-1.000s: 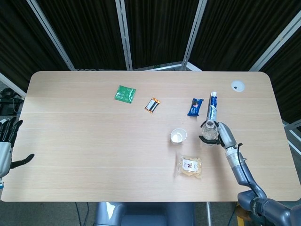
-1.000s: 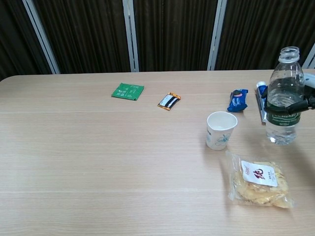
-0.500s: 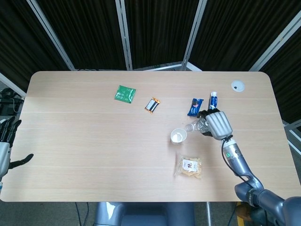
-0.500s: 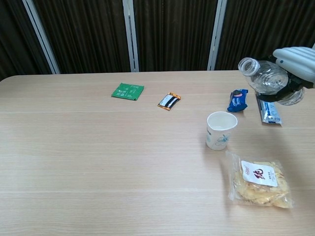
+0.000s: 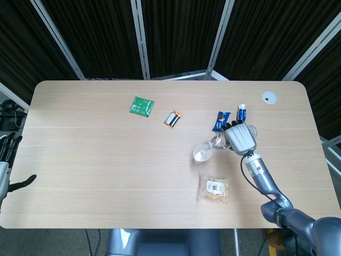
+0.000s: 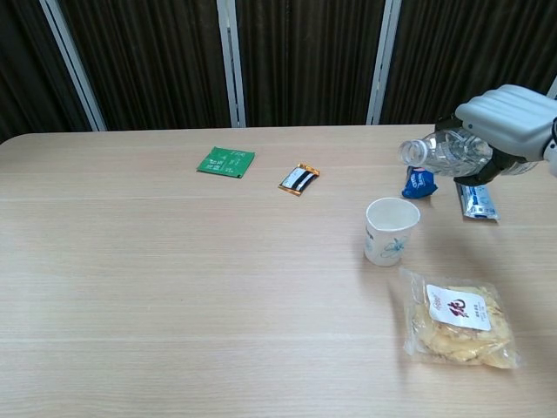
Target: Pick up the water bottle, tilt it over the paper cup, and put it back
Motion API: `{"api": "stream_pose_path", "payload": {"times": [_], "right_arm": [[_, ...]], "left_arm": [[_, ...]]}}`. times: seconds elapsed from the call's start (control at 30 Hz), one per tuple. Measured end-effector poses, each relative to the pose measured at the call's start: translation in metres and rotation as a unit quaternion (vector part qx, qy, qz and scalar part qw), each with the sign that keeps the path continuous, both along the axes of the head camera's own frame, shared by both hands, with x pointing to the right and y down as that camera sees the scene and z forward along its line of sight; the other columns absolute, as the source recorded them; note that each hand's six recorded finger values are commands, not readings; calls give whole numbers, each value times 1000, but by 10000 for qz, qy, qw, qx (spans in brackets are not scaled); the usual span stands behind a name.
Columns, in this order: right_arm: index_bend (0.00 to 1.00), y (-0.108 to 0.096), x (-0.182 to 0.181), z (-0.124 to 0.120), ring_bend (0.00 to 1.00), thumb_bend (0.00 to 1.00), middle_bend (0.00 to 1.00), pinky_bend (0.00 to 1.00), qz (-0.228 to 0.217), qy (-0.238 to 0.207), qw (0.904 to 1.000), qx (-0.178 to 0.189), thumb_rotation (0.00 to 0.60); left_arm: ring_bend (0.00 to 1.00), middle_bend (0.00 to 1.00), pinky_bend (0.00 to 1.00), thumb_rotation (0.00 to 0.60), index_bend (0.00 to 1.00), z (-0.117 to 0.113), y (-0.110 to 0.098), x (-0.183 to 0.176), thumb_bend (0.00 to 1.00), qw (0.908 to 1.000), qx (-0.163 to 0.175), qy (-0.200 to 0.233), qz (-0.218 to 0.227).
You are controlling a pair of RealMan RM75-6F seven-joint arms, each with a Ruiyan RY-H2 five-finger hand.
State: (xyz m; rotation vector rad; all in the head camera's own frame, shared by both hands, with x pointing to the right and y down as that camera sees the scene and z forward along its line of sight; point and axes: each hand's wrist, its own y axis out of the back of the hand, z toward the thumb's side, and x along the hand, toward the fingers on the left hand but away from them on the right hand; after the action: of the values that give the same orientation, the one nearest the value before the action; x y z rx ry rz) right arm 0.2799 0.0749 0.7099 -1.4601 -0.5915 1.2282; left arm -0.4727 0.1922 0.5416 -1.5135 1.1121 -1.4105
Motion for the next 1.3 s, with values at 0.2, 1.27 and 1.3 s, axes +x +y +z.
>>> {"api": "stream_pose_path", "payload": {"times": [0.2, 1.27, 1.3], "right_arm": [[444, -1, 6, 8, 540, 483, 620, 515, 65, 233, 9997, -13, 600], [450, -5, 14, 9, 542, 484, 628, 516, -283, 863, 9948, 456, 600], [450, -5, 14, 9, 542, 484, 628, 516, -256, 833, 9952, 439, 600]], "left_arm": [[0, 0, 0, 600, 0, 1, 0, -1, 0, 10000, -22, -1, -10], [0, 0, 0, 600, 0, 1, 0, 0, 0, 10000, -25, -31, -3], [0, 0, 0, 600, 0, 1, 0, 0, 0, 10000, -30, -29, -5]]}}
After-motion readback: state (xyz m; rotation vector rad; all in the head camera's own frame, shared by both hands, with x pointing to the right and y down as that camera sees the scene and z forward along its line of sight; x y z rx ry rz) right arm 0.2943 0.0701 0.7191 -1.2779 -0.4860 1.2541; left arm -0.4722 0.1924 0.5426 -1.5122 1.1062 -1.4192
